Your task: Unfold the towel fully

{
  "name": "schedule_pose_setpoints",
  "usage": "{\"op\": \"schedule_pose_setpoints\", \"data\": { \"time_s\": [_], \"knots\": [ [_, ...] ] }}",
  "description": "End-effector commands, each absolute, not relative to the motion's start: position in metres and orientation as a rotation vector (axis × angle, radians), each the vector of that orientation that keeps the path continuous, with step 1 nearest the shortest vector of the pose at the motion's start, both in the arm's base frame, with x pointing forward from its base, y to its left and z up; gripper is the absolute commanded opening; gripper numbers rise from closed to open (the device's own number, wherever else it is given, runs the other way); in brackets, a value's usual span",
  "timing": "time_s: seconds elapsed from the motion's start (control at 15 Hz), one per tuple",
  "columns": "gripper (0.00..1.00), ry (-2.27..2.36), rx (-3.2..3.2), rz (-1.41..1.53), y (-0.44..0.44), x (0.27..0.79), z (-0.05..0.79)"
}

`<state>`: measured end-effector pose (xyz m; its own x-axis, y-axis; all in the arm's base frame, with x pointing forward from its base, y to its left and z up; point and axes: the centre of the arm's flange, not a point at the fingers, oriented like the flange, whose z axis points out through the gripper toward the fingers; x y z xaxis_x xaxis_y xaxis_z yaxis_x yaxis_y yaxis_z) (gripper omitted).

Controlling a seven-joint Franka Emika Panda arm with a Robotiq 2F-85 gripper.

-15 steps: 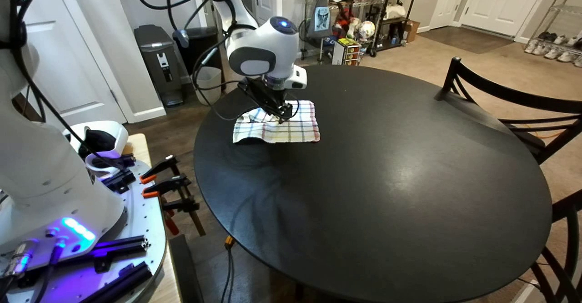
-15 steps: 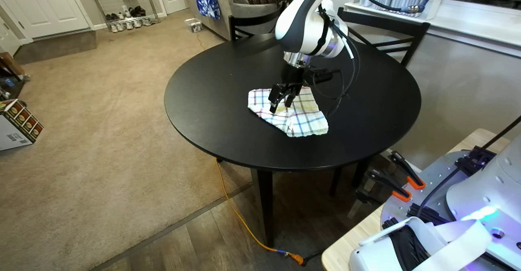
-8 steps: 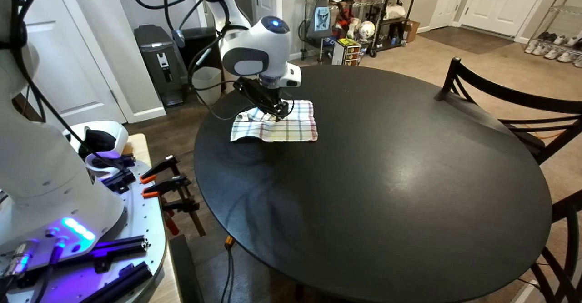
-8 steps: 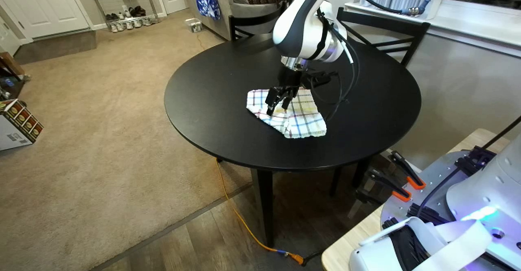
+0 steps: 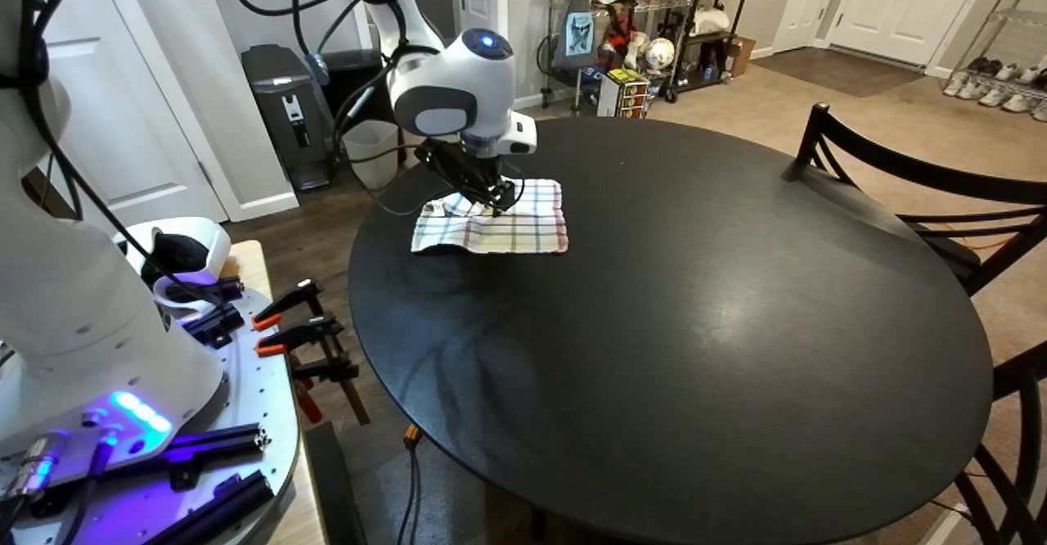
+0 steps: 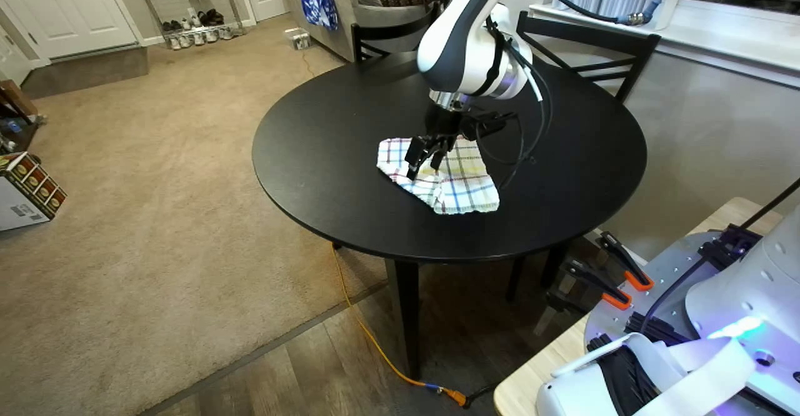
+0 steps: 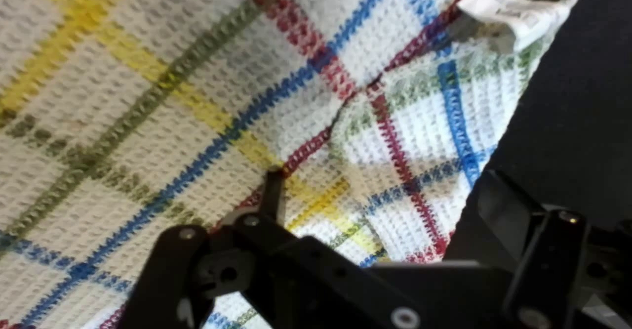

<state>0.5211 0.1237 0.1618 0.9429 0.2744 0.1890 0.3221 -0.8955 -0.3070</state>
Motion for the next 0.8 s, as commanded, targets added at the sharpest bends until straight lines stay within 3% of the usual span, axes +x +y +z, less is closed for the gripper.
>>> {"op": "schedule_pose_setpoints", "data": {
  "time_s": [0.0,0.33,0.4,0.53,0.73],
  "knots": [
    [1.0,-0.476,-2.775,-0.265,0.1245,0.5062,0.167],
    [0.98,-0.485,-2.762,-0.266,0.1311,0.5024,0.1662],
    [0.75,-0.488,-2.756,-0.255,0.1322,0.5015,0.1657],
    [0.69,-0.489,-2.749,-0.251,0.1328,0.5001,0.166],
    [0.48,-0.482,-2.744,-0.254,0.132,0.5004,0.1673]
  ]
}}
